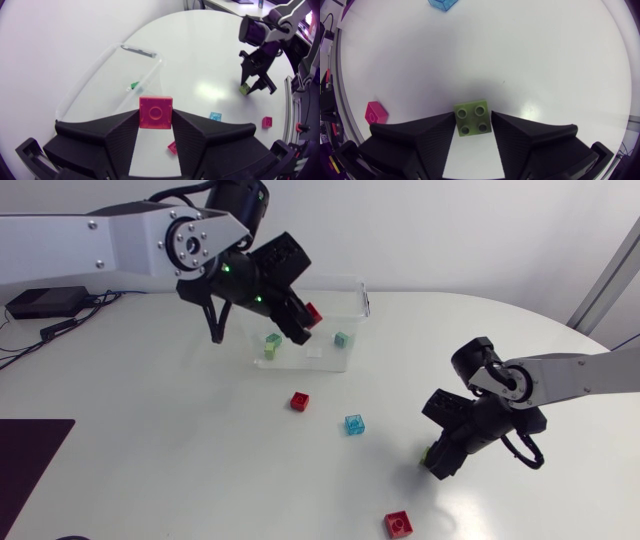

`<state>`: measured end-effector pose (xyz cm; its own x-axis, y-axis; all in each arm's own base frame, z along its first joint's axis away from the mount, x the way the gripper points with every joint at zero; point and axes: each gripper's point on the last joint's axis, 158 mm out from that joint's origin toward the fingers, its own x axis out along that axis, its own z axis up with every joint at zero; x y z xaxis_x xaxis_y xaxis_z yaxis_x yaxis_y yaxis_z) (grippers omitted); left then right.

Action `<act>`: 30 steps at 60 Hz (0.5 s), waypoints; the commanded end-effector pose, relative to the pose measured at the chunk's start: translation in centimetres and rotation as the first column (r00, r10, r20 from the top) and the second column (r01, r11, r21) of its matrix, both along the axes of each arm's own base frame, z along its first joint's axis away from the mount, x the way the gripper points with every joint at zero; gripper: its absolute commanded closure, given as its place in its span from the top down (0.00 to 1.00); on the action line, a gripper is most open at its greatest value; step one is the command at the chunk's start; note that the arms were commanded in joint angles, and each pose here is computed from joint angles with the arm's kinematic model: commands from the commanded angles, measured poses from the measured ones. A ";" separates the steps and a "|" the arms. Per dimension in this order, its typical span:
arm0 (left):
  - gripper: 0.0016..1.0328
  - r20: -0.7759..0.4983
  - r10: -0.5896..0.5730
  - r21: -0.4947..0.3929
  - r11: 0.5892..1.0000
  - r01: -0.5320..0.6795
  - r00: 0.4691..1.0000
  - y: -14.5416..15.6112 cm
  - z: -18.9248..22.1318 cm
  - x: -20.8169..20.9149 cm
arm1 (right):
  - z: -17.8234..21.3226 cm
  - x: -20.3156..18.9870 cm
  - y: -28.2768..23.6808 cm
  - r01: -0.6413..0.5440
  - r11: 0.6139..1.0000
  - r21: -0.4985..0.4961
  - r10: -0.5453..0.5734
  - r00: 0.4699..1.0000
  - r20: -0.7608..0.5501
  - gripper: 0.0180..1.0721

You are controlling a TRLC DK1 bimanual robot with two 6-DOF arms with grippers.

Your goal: Place the duplo bricks in the container

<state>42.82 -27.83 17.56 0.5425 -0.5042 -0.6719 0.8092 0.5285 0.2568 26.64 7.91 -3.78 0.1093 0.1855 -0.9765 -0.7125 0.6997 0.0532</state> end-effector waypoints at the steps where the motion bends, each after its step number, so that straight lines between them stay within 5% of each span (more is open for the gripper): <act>1: 0.39 0.001 0.067 -0.044 0.997 -0.067 0.998 0.3 0.6 2.0 | -0.8 -1.0 -0.1 -0.026 1.000 -0.011 0.026 0.999 -0.027 0.18; 30: 0.39 0.067 0.304 -0.131 0.947 -0.293 0.950 2.9 0.4 10.8 | 6.6 0.5 2.5 -0.009 0.999 0.052 0.003 0.994 0.107 0.15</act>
